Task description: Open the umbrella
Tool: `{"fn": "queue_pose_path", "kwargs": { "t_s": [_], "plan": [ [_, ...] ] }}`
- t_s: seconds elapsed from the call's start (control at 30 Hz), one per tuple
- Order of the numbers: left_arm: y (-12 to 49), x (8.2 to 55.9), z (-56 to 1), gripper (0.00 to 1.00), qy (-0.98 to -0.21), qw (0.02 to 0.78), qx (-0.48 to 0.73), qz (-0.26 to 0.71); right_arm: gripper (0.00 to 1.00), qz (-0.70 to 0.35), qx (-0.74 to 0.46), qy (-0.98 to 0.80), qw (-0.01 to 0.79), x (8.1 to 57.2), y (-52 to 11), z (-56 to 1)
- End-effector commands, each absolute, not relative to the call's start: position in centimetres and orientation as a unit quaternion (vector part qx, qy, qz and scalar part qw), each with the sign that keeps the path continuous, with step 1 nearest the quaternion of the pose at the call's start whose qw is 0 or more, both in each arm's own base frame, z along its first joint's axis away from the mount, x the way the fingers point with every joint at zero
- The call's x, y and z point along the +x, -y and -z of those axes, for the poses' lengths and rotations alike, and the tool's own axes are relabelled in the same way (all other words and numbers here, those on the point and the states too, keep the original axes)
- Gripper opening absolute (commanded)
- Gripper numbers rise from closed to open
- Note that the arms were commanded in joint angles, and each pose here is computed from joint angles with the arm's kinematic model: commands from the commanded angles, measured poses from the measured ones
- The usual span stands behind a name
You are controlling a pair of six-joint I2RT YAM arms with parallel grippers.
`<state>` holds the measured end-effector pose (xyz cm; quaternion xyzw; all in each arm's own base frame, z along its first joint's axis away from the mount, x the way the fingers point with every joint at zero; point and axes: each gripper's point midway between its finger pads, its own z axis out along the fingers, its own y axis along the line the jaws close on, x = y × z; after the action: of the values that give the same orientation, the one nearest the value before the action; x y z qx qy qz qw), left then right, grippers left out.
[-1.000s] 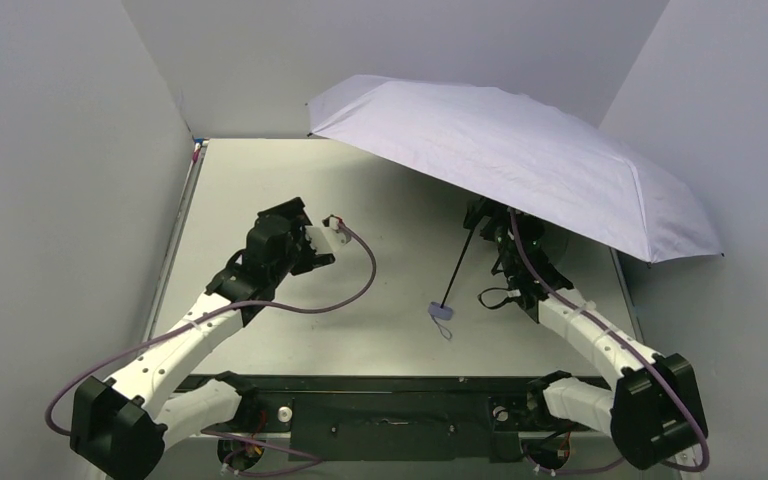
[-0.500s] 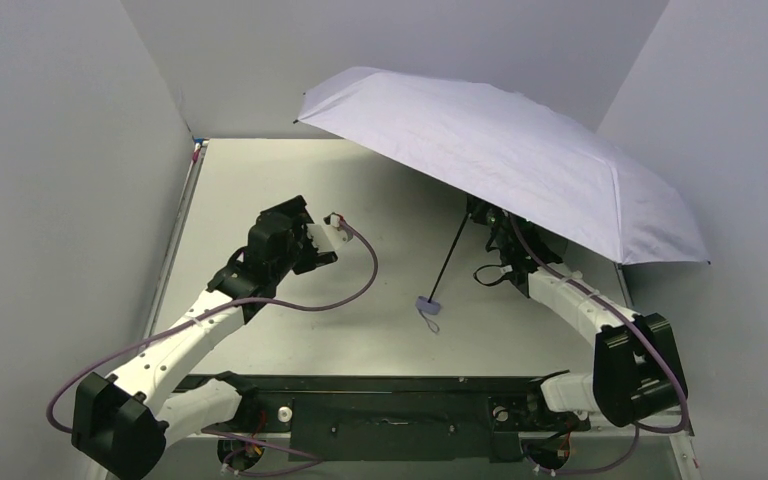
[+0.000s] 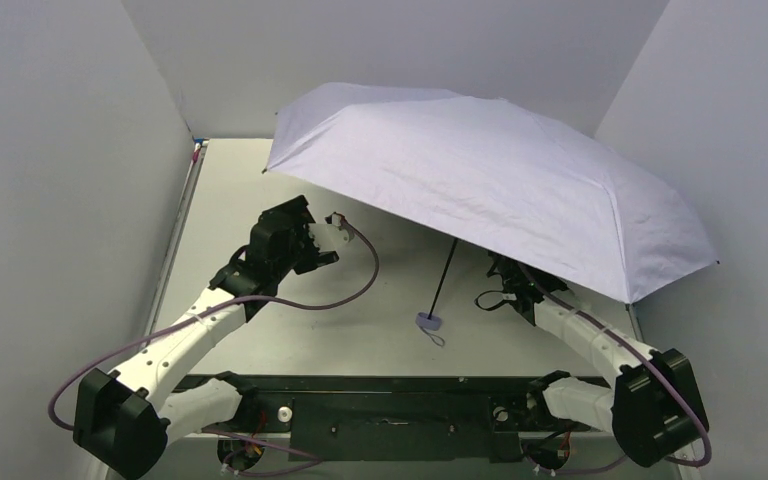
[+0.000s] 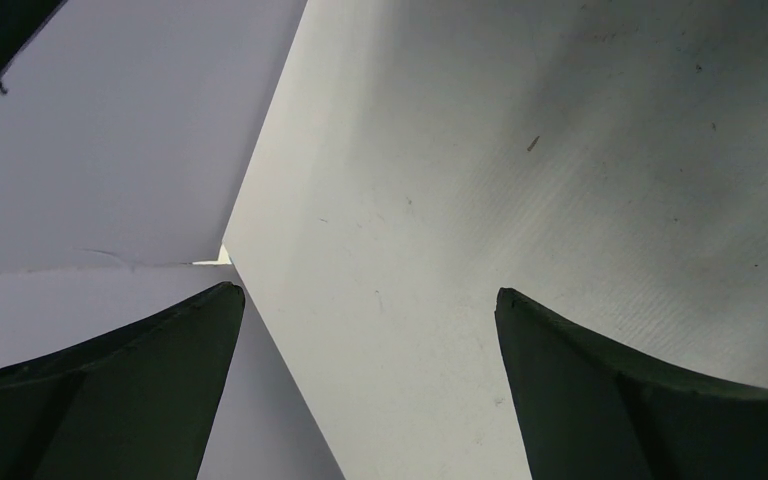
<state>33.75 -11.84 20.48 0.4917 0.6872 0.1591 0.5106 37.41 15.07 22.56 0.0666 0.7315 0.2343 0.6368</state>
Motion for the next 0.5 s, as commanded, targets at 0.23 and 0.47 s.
{"fn": "queue_pose_path", "kwargs": {
  "t_s": [0.23, 0.47],
  "plan": [
    [12.3, 34.0, -22.1, 0.97, -0.683, 0.525, 0.485, -0.148, 0.00, -0.280, 0.049, -0.679, 0.677, 35.6, -16.6, -26.0],
    [11.7, 32.2, -19.0, 0.97, -0.697, 0.470, 0.524, -0.136, 0.03, -0.272, -0.007, -0.707, 0.653, 35.7, -17.9, -22.5]
  ]
}}
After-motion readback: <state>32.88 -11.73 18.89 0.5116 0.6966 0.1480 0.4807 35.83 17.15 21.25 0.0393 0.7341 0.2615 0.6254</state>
